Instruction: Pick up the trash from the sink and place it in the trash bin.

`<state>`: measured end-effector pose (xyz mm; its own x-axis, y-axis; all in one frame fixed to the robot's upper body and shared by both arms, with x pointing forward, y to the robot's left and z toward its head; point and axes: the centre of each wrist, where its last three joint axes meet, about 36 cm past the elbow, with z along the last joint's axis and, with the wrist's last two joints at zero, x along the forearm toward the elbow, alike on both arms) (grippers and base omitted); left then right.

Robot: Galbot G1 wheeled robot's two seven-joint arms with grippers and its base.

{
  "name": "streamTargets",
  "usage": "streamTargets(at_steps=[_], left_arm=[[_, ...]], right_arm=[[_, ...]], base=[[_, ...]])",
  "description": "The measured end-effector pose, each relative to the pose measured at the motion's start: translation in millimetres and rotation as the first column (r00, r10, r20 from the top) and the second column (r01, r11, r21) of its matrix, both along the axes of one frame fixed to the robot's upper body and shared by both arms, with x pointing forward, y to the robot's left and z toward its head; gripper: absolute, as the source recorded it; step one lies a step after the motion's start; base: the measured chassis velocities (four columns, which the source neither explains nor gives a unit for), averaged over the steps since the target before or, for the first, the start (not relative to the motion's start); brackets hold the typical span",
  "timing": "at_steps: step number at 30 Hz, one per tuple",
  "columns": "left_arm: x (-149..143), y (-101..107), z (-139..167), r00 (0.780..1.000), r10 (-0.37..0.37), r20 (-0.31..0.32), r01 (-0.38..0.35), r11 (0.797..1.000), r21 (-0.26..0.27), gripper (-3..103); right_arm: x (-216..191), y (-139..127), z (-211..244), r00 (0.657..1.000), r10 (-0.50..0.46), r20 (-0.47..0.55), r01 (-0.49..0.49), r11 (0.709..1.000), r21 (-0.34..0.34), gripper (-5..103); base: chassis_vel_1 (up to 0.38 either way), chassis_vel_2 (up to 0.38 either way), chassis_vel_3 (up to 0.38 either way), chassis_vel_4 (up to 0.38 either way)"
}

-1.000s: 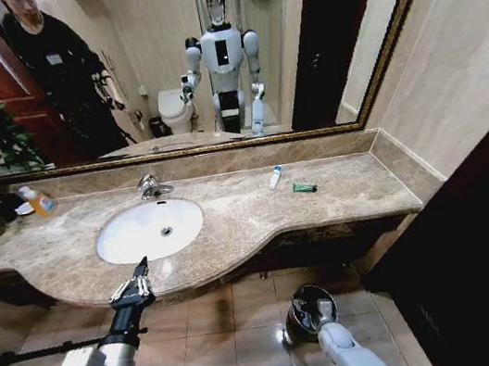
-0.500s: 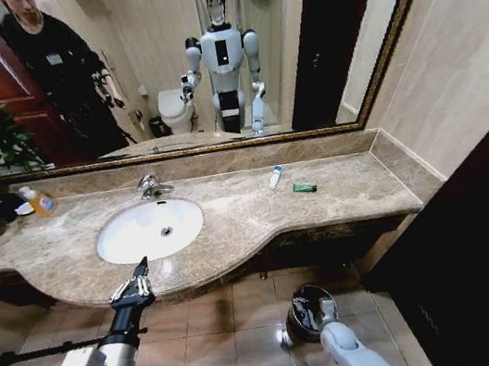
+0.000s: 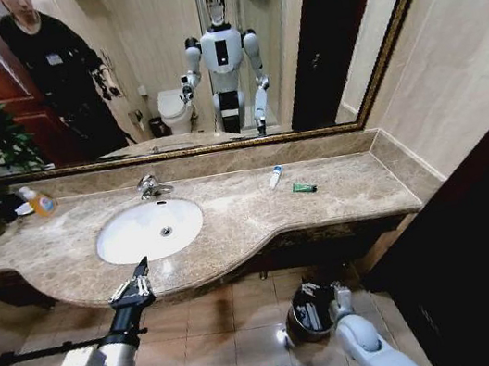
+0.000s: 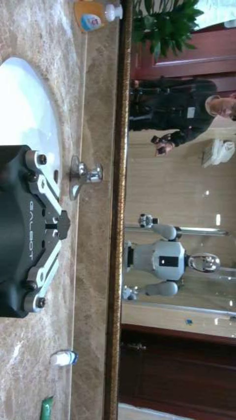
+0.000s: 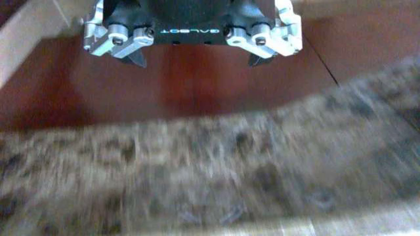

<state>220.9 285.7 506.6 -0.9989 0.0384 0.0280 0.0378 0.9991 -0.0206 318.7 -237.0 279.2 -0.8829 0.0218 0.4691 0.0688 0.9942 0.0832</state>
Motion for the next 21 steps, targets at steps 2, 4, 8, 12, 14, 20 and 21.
streamTargets(at_steps=[2, 4, 8, 12, 14, 20, 21], left_arm=[[0.0, 0.0, 0.0, 1.0, 0.0, 0.0, 0.0, 1.0, 0.0, 0], [0.0, 0.0, 0.0, 1.0, 0.0, 0.0, 0.0, 1.0, 0.0, 0], [0.0, 0.0, 0.0, 1.0, 0.0, 0.0, 0.0, 1.0, 0.0, 0], [0.0, 0.0, 0.0, 1.0, 0.0, 0.0, 0.0, 1.0, 0.0, 0], [0.0, 0.0, 0.0, 1.0, 0.0, 0.0, 0.0, 1.0, 0.0, 0], [0.0, 0.0, 0.0, 1.0, 0.0, 0.0, 0.0, 1.0, 0.0, 0], [0.0, 0.0, 0.0, 1.0, 0.0, 0.0, 0.0, 1.0, 0.0, 0]], right_arm=[[0.6, 0.6, 16.6, 0.999, 0.012, 0.037, -0.011, 1.0, -0.011, 100], [1.1, 1.2, 25.0, 0.998, 0.021, 0.059, -0.02, 1.0, -0.022, 100], [7.5, 5.8, 63.7, 0.989, 0.053, 0.141, -0.049, 0.998, -0.032, 100], [18.0, 8.4, 85.4, 0.979, 0.06, 0.196, -0.052, 0.998, -0.045, 100], [30.8, 7.8, 106.0, 0.966, 0.073, 0.246, -0.061, 0.997, -0.057, 100], [63.2, -2.5, 133.1, 0.944, 0.107, 0.311, -0.085, 0.993, -0.083, 100], [75.7, -6.3, 134.2, 0.941, 0.117, 0.318, -0.09, 0.991, -0.098, 100]], base=[[0.0, 0.0, 0.0, 0.0], [0.0, 0.0, 0.0, 0.0], [0.0, 0.0, 0.0, 0.0], [0.0, 0.0, 0.0, 0.0], [0.0, 0.0, 0.0, 0.0], [0.0, 0.0, 0.0, 0.0], [0.0, 0.0, 0.0, 0.0]])
